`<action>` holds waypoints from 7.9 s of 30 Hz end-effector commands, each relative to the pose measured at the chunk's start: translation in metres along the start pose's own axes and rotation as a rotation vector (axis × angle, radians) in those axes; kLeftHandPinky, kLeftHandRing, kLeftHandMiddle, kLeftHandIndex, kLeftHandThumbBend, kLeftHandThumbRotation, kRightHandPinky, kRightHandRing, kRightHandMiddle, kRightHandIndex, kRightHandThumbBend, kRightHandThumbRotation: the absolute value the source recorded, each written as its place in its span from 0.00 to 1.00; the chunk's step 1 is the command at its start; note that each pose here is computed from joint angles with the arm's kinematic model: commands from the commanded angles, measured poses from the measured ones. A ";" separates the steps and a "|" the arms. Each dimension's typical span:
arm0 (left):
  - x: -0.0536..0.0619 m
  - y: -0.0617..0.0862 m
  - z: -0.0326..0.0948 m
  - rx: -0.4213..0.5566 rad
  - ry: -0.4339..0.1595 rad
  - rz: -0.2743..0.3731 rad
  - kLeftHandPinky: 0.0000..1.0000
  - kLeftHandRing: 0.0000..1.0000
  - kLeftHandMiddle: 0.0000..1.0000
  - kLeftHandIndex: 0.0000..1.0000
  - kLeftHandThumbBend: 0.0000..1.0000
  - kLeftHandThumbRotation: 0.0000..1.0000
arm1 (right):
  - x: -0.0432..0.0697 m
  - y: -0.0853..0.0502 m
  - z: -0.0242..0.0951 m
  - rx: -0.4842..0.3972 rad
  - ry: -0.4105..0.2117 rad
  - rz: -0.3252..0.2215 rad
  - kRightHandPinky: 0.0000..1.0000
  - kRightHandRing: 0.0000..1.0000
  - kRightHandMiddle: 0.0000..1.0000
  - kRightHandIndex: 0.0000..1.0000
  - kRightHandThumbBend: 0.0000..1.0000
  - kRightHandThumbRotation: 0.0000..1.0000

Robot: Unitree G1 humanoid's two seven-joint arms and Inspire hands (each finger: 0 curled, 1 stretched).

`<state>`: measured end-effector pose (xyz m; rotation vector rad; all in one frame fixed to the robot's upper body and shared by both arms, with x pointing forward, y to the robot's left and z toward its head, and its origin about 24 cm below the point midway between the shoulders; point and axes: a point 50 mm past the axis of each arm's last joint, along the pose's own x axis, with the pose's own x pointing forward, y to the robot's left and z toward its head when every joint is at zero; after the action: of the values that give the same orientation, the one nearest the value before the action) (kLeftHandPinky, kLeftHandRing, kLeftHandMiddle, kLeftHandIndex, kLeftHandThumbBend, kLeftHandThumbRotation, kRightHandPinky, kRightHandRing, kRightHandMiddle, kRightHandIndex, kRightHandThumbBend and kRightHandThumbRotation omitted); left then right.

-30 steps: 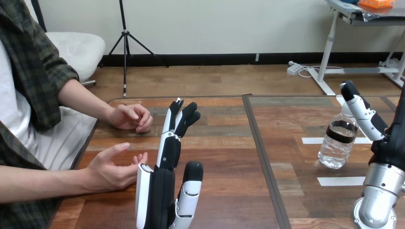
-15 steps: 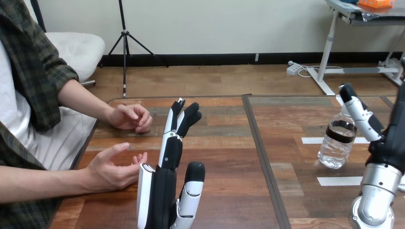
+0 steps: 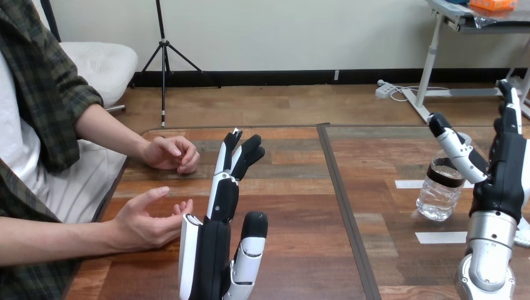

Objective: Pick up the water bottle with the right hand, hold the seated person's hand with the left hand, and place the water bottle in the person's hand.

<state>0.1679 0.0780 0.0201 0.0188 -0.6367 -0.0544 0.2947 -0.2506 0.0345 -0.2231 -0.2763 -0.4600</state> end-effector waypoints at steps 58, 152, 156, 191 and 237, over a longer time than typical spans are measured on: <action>0.009 -0.007 0.005 -0.042 -0.031 0.041 0.98 0.89 0.92 0.99 0.42 1.00 | 0.024 0.020 0.022 -0.048 0.005 0.079 1.00 1.00 1.00 1.00 0.81 0.27; 0.006 -0.005 0.006 -0.033 -0.023 0.034 0.99 0.89 0.92 0.99 0.43 1.00 | 0.018 0.021 -0.005 -0.088 0.226 0.058 1.00 1.00 1.00 0.99 0.68 0.05; 0.006 -0.004 0.007 -0.034 -0.023 0.032 0.98 0.89 0.92 0.99 0.43 1.00 | 0.018 0.021 -0.005 -0.092 0.232 0.060 1.00 1.00 1.00 0.99 0.68 0.04; 0.005 -0.003 0.007 -0.033 -0.017 0.036 0.99 0.89 0.92 1.00 0.43 1.00 | 0.020 0.025 -0.014 -0.095 0.322 0.061 0.97 1.00 1.00 0.98 0.66 0.00; 0.000 0.001 0.007 -0.029 0.005 0.055 0.99 0.89 0.92 1.00 0.46 1.00 | 0.035 0.032 -0.013 -0.158 0.374 0.065 0.85 0.91 0.94 0.92 0.65 0.00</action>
<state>0.1587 0.0875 0.0128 0.0292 -0.5748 -0.0411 0.3161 -0.2405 -0.0082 -0.2784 0.2457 -0.4454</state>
